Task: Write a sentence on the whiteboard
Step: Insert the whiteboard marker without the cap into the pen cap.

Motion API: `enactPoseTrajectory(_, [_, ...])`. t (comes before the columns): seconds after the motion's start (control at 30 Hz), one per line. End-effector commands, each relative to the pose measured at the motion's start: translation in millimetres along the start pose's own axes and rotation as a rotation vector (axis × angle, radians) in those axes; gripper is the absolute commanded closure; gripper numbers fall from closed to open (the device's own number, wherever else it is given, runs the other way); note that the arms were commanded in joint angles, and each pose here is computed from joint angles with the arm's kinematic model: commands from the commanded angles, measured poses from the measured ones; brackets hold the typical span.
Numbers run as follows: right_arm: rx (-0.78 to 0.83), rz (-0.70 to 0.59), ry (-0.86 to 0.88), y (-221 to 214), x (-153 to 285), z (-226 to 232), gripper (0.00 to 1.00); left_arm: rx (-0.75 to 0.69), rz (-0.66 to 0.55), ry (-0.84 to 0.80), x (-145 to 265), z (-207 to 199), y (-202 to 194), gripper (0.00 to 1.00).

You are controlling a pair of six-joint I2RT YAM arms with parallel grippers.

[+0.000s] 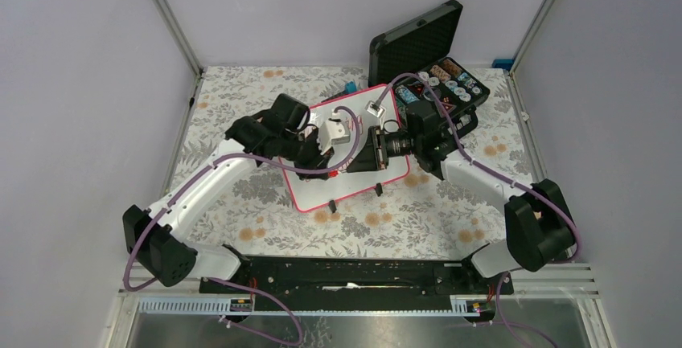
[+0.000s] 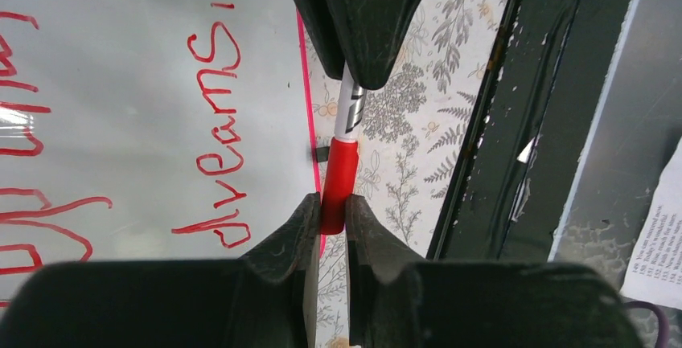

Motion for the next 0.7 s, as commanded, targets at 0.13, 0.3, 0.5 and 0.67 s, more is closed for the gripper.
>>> enactPoseTrajectory(0.13, [-0.084,-0.018,0.078,-16,-15,-12,1.00,-0.218,-0.186,0.071,12,0,50,0.99])
enactPoseTrajectory(0.3, [-0.093,-0.022,0.069,-18,-16,-14,1.00,-0.211,-0.163,0.066,16,-2,52,0.86])
enactPoseTrajectory(0.5, [-0.098,-0.022,0.061,-19,-16,-15,1.00,-0.231,-0.208,0.045,28,-9,63,0.59])
enactPoseTrajectory(0.67, [-0.080,-0.033,0.070,-13,-13,-10,1.00,-0.197,-0.259,0.010,38,-12,68,0.49])
Point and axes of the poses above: each gripper's point midway between its finger pads, its own x axis back along the fingers, its own z axis along the line the jaws close on, y = z × x, the point moved 9 cm from there along x, back along the fingers, and after that the axes turned 1 degree about -x, right-handed, at the moved point
